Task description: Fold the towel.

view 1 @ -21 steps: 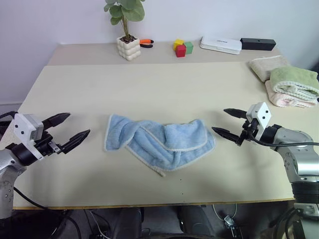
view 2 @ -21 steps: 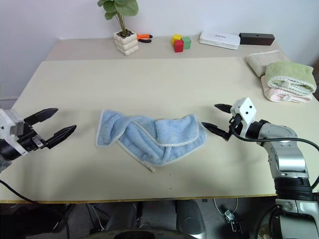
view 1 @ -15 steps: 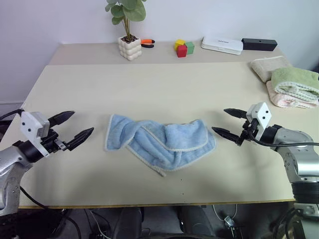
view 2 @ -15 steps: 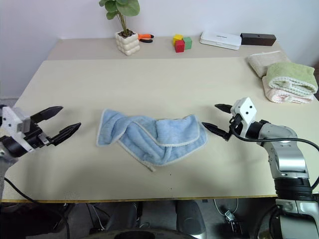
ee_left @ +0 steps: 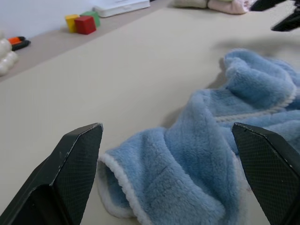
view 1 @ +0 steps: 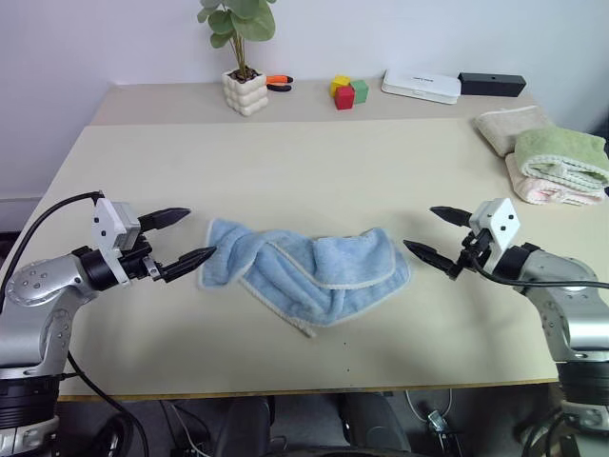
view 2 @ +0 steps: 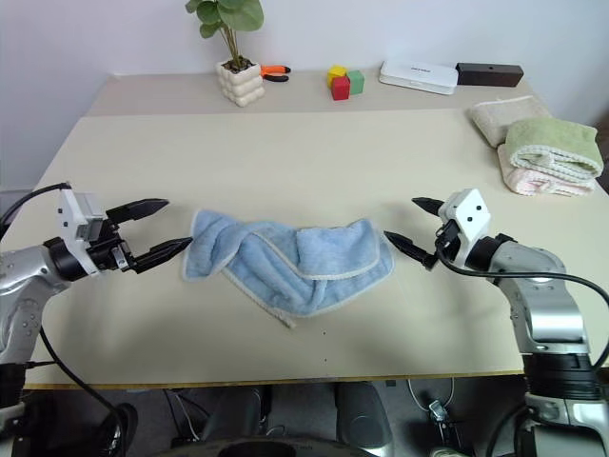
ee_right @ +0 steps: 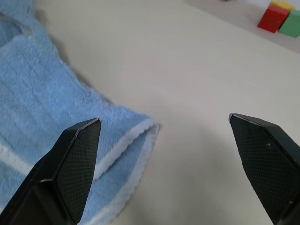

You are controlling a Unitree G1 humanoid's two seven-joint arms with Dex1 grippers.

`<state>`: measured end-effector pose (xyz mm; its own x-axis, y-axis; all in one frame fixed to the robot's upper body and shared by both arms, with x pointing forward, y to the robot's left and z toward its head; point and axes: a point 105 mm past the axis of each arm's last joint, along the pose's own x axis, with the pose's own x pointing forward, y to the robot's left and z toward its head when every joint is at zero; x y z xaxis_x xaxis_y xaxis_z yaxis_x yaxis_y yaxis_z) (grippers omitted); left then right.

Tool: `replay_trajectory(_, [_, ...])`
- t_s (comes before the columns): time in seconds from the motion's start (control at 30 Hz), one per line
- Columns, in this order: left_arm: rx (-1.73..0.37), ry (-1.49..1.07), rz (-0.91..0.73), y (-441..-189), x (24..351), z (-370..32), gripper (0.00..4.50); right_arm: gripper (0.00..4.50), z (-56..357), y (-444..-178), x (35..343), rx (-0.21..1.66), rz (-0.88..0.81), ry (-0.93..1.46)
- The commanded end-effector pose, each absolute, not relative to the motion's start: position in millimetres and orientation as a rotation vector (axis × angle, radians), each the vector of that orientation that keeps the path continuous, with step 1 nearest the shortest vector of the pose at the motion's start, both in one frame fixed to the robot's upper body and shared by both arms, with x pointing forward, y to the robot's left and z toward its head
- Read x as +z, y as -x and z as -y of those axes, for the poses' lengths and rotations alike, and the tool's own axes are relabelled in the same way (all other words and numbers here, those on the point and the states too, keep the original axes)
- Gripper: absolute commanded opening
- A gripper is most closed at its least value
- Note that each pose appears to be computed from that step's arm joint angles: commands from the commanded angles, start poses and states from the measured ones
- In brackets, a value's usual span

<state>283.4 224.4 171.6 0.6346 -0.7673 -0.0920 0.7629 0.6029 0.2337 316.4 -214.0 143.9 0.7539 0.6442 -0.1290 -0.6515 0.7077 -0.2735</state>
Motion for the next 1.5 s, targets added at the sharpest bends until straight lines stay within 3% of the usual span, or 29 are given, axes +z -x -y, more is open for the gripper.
replay_trajectory(0.03, [-0.904, -0.282, 0.037, -281.9, 180.4, -226.7, 4.50, 4.45, 201.3, -317.5, 157.5, 0.725, 0.045, 0.332])
replay_trajectory(0.3, [-1.016, -0.360, -0.036, -273.8, 178.3, -223.7, 4.50, 4.45, 193.9, -321.4, 159.7, 0.718, 0.078, 0.332])
replay_trajectory(0.43, [-1.060, -0.512, -0.147, -268.1, 155.7, -231.6, 4.50, 4.45, 182.8, -325.0, 165.8, 0.729, 0.119, 0.328])
replay_trajectory(1.23, [-1.069, -0.529, -0.142, -268.9, 153.6, -234.6, 4.50, 4.45, 181.0, -325.9, 165.8, 0.727, 0.121, 0.328])
replay_trajectory(1.33, [-1.104, -0.613, -0.246, -272.8, 131.4, -239.2, 4.50, 4.45, 154.3, -330.1, 170.7, 0.745, 0.200, 0.327])
replay_trajectory(1.5, [-1.178, -0.719, -0.190, -286.7, 110.6, -219.7, 4.50, 4.45, 137.6, -330.8, 167.0, 0.733, 0.248, 0.291])
